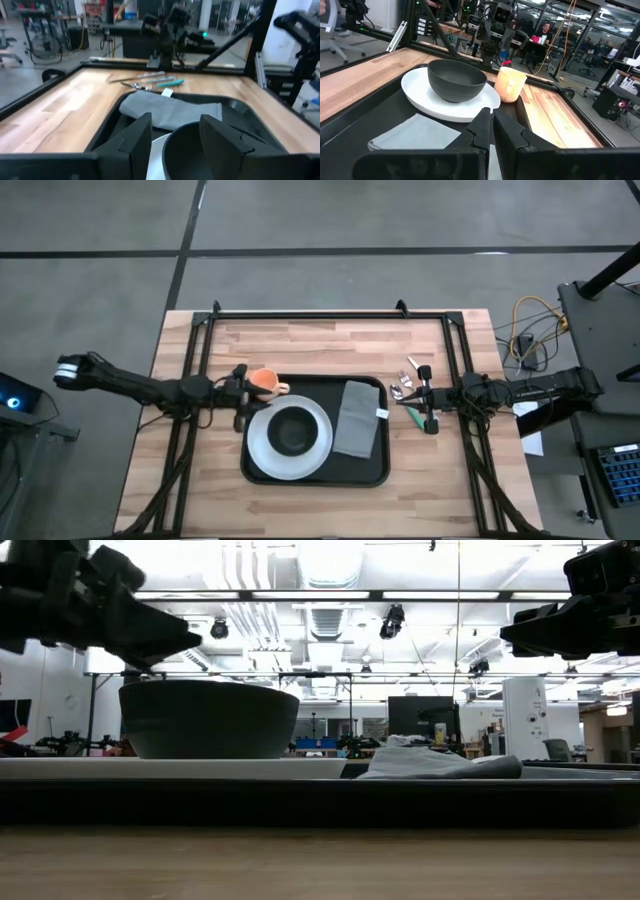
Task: Set up tray
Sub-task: Put the grey napkin on the black serving tray
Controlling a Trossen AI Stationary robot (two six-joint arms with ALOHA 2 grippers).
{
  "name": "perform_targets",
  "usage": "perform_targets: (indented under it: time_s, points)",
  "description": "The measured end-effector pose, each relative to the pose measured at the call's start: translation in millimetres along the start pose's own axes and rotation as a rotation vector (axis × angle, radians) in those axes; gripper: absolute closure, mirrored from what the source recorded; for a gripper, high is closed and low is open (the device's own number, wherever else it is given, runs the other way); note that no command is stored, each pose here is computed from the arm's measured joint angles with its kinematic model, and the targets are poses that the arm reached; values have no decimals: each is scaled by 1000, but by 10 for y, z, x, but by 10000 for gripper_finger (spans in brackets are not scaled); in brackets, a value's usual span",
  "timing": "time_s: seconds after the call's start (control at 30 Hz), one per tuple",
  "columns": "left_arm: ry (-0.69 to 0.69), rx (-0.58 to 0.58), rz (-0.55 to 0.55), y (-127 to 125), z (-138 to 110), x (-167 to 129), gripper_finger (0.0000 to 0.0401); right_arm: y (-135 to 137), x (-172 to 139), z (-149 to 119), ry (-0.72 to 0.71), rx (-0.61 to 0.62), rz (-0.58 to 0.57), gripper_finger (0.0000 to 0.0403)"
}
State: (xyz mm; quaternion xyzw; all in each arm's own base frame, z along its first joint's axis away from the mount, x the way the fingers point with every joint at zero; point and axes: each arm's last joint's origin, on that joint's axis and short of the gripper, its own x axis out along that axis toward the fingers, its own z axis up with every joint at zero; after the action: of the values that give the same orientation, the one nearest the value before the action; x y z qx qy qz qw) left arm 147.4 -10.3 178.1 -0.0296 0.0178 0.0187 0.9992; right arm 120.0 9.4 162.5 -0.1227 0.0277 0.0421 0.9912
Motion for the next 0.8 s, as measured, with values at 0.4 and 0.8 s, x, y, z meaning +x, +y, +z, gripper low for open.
perform_targets:
  time_s: [0.4,0.8]
  points:
    - [-41,-29,-7,42,-21,-331,255,0,0,0,0,0,0,394]
    - [-74,1,-19,67,-95,-499,255,0,0,0,0,0,0,394]
